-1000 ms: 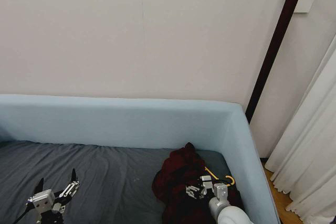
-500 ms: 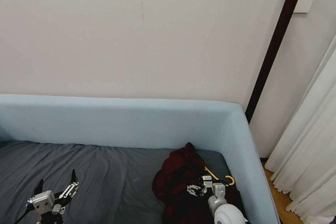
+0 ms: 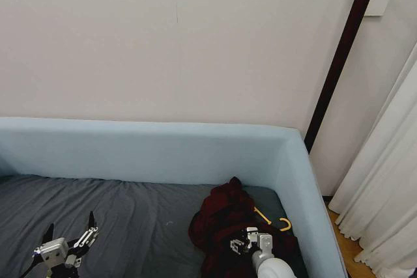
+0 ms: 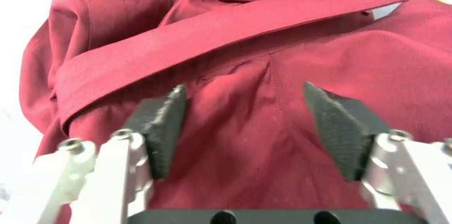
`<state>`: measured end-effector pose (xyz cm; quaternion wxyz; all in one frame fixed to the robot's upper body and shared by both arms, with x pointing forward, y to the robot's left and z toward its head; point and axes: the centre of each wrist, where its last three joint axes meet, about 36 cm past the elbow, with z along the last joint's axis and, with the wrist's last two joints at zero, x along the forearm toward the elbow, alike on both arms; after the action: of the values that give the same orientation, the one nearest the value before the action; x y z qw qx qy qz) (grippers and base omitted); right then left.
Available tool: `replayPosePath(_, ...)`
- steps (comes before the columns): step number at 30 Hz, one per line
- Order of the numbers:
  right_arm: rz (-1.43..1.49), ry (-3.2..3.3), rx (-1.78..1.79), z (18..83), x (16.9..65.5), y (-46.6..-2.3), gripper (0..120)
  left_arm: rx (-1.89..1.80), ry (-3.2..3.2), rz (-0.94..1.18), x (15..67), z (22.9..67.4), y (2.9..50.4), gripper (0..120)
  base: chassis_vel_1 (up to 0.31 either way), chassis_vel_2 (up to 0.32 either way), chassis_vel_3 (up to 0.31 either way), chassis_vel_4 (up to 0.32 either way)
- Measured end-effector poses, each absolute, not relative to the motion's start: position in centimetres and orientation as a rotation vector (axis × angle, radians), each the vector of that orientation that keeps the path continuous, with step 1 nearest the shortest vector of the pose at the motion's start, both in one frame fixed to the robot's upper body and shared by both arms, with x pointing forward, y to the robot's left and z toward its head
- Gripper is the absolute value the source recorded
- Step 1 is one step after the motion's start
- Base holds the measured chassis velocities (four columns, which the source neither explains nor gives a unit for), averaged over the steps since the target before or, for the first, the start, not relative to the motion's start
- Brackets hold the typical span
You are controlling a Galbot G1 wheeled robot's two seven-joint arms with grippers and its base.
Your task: Pick up the clothes from the sofa and hang them on the clothes hanger.
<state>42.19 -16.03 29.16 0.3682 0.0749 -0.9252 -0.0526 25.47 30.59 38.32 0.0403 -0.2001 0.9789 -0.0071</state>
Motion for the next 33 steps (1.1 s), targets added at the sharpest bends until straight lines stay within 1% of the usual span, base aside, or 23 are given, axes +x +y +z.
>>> replayPosePath(2,-0.144,-2.372,0.195,29.2,42.1,-15.8,54,-0.614,2.999,-0.022,25.4,38.3,30.5,100,0.0,0.0,0.0,0.0)
replayPosePath(3,-0.154,-2.369,0.199,29.2,42.1,-15.6,47,-0.615,3.0,-0.022,25.4,38.3,30.5,100,0.0,0.0,0.0,0.0)
replayPosePath(5,-0.159,-2.368,0.2,29.2,42.1,-15.4,46,-0.615,3.0,-0.022,25.4,38.3,30.5,100,0.0,0.0,0.0,0.0)
replayPosePath(6,-0.164,-2.367,0.202,29.2,42.1,-15.2,39,-0.615,3.0,-0.021,25.4,38.3,30.5,100,0.0,0.0,0.0,0.0)
replayPosePath(8,-0.167,-2.361,0.202,29.2,42.1,-15.0,34,-0.615,2.999,-0.02,25.4,38.3,30.5,100,0.0,0.0,0.0,0.0)
replayPosePath(10,-0.165,-2.353,0.199,29.0,42.1,-14.8,26,-0.614,2.999,-0.019,25.4,38.2,30.4,100,0.0,0.0,0.0,0.0)
replayPosePath(11,-0.165,-2.353,0.199,29.0,42.1,-14.8,26,-0.614,2.999,-0.019,25.4,38.2,30.4,100,0.0,0.0,0.0,0.0)
replayPosePath(12,-0.165,-2.352,0.199,29.0,42.1,-14.8,22,-0.614,2.999,-0.02,25.4,38.2,30.4,100,0.0,0.0,0.0,0.0)
replayPosePath(13,-0.165,-2.351,0.199,29.0,42.0,-14.8,16,-0.615,2.999,-0.02,25.5,38.2,30.4,100,0.0,0.0,0.0,0.0)
replayPosePath(14,-0.165,-2.35,0.2,29.0,42.0,-14.8,13,-0.615,3.0,-0.021,25.5,38.1,30.4,100,0.0,0.0,0.0,0.0)
replayPosePath(15,-0.165,-2.35,0.2,29.0,42.0,-14.8,13,-0.615,3.0,-0.021,25.5,38.1,30.4,100,0.0,0.0,0.0,0.0)
replayPosePath(17,-0.167,-2.352,0.202,29.0,41.8,-15.0,3,-0.616,3.001,-0.024,25.6,38.0,30.3,100,0.0,0.0,0.0,0.0)
replayPosePath(18,-0.17,-2.354,0.205,29.1,41.6,-15.0,0,-0.614,3.002,-0.027,25.6,38.0,30.2,100,0.0,0.0,0.0,0.0)
replayPosePath(29,-0.238,-2.419,0.233,29.8,40.9,-15.5,0,-0.608,3.002,-0.032,25.7,37.9,29.8,100,0.0,0.0,0.0,0.0)
replayPosePath(32,-0.35,-2.505,0.268,31.7,40.9,-15.9,0,-0.606,3.002,-0.03,25.7,37.9,29.8,100,0.0,0.0,0.0,0.0)
replayPosePath(33,-0.428,-2.563,0.291,33.5,41.3,-16.4,0,-0.605,3.001,-0.028,25.8,37.9,29.9,100,0.0,0.0,0.0,0.0)
